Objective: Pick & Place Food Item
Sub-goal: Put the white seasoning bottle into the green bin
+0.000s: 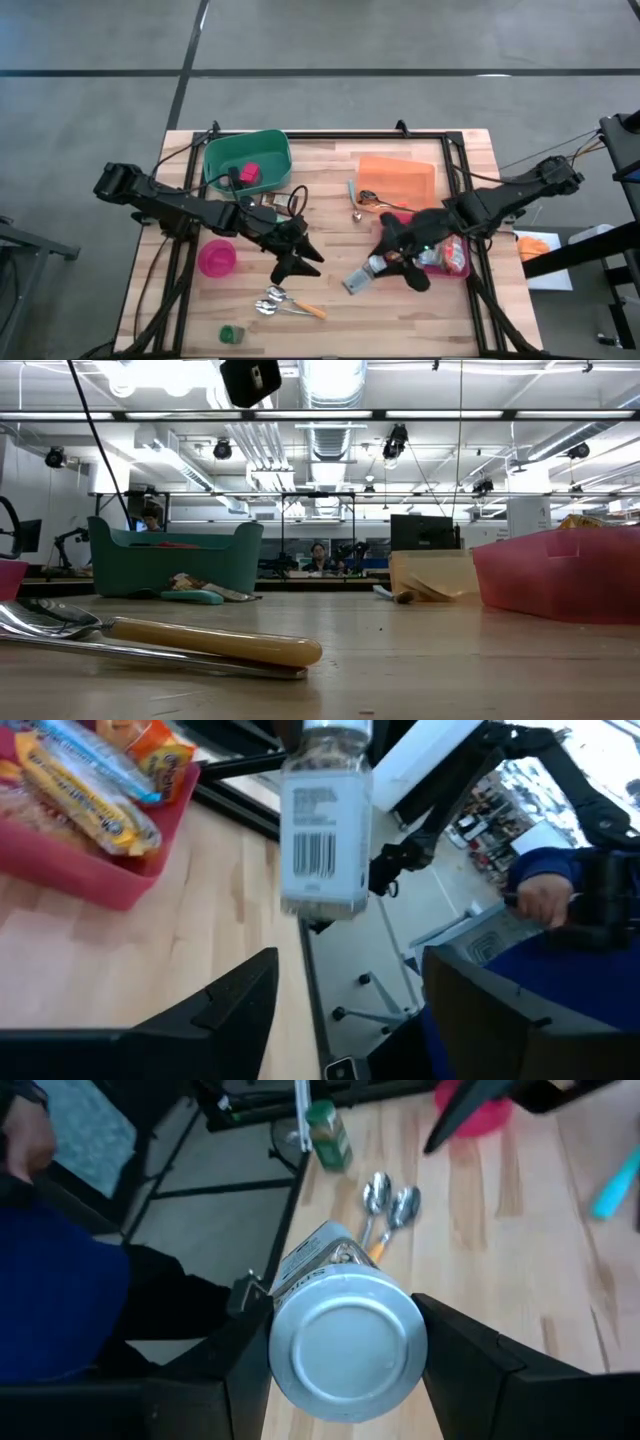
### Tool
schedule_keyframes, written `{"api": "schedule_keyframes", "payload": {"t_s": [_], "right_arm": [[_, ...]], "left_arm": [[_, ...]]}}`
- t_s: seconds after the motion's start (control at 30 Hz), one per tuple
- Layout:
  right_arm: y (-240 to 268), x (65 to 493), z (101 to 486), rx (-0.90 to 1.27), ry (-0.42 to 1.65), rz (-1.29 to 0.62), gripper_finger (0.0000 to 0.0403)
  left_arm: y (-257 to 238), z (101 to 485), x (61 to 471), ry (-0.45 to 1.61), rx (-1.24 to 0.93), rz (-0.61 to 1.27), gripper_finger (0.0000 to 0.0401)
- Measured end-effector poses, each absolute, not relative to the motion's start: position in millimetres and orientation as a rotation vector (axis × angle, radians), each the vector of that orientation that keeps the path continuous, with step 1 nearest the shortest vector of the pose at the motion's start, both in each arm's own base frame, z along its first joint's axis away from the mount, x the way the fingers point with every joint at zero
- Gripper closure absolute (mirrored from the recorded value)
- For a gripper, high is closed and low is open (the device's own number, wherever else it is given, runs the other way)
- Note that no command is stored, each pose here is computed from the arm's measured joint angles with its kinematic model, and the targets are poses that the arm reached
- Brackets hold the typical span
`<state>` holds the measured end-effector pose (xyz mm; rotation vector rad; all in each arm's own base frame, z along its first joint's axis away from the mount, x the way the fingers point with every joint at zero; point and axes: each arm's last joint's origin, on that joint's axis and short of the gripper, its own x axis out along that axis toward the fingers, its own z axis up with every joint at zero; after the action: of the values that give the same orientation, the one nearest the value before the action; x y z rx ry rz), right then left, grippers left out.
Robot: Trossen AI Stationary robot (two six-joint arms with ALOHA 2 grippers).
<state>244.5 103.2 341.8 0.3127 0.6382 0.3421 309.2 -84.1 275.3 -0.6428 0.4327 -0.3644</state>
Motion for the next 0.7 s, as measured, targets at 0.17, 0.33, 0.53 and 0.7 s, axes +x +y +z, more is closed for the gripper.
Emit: {"api": "schedule_keyframes", "payload": {"t_s": [0.17,0.33,0.53,0.7], "right_arm": [[96,260,341,0.316,0.585,0.375,0.0204],[92,271,337,0.299,0.570,0.378,0.0204],[95,292,349,0.240,0.531,0.422,0.0204],[98,307,355,0.167,0.572,0.443,0.0204]], "left_arm": [[-84,276,310,0.421,-0.644,-0.370,0.0111],[-84,276,310,0.423,-0.647,-0.369,0.0081],[-85,277,312,0.428,-0.668,-0.377,0.0075],[-86,279,311,0.441,-0.701,-0.442,0.0075]]}}
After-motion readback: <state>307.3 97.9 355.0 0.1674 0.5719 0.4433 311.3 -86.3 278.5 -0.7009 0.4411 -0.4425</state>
